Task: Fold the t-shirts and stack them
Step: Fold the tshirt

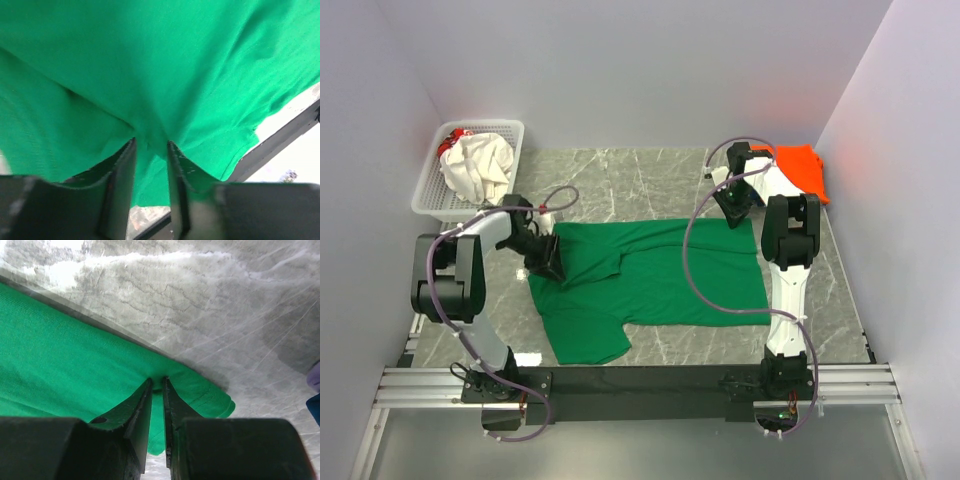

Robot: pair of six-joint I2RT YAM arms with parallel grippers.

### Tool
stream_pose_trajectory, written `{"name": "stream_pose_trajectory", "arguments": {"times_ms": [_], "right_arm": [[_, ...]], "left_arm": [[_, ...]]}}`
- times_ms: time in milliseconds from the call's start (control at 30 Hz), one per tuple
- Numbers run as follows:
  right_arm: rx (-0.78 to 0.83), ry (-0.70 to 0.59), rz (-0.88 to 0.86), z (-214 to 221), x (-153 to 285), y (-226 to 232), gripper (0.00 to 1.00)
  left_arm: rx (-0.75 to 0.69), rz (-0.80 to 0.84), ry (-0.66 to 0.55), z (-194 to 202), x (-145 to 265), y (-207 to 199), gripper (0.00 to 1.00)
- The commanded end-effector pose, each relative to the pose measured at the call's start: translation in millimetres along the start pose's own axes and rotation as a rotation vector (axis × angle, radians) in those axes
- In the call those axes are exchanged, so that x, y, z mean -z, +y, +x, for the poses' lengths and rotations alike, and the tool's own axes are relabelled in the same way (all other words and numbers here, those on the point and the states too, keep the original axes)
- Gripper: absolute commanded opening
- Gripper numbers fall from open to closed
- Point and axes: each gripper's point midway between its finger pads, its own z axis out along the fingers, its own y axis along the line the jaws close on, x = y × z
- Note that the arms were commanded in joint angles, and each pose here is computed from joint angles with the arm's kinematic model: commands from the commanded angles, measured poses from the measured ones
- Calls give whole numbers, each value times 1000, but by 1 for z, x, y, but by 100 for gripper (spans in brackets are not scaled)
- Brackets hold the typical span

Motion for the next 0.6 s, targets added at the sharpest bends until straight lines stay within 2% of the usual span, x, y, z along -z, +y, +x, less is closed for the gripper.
{"name": "stream_pose_trajectory", "arguments": {"times_ms": [0,100,200,367,567], "right_arm": [[11,89,-18,25,-6,5,21],[18,69,-9,23,1,5,21],[28,27,-4,17,13,5,21],[33,8,1,14,23,5,21],[36,47,-7,19,10,7,21]], "left_arm": [[-144,44,-164,-46,36,-20,38],[-238,32,-261,-73,61,-32,39],[-251,-15,-318,-96,71,-30,39],[-196,-79,-369,-134,57,-5,35],[-135,-130,-379,-160,35,22,31]]}}
